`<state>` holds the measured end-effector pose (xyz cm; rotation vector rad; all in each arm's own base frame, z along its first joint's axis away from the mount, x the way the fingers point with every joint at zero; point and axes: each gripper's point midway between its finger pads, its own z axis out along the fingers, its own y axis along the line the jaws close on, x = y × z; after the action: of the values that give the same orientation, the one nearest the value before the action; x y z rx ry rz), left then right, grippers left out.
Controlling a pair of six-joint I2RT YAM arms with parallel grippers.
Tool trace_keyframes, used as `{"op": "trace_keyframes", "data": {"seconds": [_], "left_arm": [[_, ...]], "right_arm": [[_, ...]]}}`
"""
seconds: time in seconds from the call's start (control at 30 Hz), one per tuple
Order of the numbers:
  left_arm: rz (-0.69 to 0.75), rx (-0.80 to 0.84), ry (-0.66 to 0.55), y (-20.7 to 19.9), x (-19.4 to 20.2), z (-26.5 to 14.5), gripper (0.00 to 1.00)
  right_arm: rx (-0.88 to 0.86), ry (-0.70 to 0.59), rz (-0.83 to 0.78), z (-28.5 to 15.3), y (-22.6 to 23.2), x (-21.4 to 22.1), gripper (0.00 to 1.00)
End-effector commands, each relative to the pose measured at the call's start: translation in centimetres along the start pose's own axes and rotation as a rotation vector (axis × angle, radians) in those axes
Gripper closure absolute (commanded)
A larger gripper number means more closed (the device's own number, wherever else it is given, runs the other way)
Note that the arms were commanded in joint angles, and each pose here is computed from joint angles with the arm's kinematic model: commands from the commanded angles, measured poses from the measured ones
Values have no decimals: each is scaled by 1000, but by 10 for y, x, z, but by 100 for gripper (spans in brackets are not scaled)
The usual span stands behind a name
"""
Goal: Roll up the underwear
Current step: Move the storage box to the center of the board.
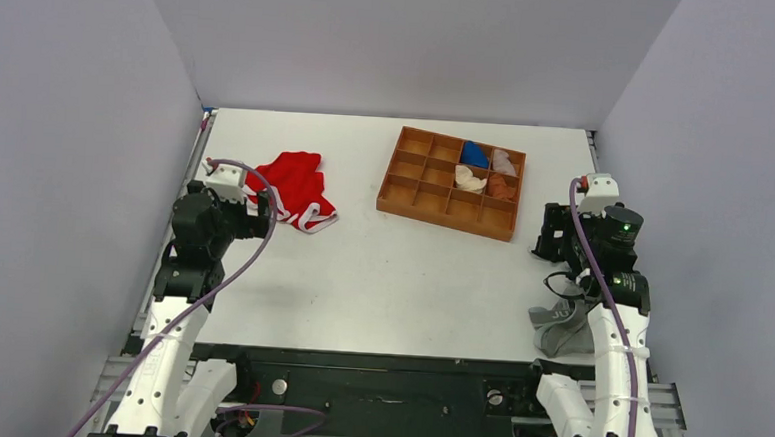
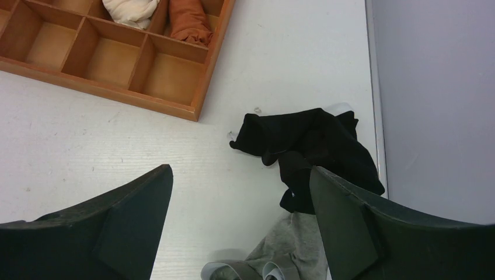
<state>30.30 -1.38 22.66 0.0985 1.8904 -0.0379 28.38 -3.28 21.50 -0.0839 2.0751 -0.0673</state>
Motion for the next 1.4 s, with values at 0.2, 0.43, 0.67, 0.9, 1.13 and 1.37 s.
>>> {"op": "trace_keyframes", "data": {"seconds": [0.2, 0.43, 0.67, 0.9, 1.13, 1.37], "left_arm": [[14, 15, -26, -1, -7, -1, 3], [14, 16, -27, -1, -7, -2, 3], [53, 49, 2, -4, -9, -1, 3], [152, 92, 279, -7, 21, 51, 3], [172, 35, 526, -10, 62, 129, 3], [178, 103, 648, -45, 88, 161, 3]], "right_arm": [[-3, -46, -19, 0, -1, -11, 17], [-10, -47, -21, 0, 0, -11, 17], [-48, -75, -23, -5, 7, -17, 17], [-87, -68, -39, -5, 14, -14, 17], [-110, -52, -44, -5, 18, -11, 17], [-127, -44, -47, -4, 20, -8, 17]]}}
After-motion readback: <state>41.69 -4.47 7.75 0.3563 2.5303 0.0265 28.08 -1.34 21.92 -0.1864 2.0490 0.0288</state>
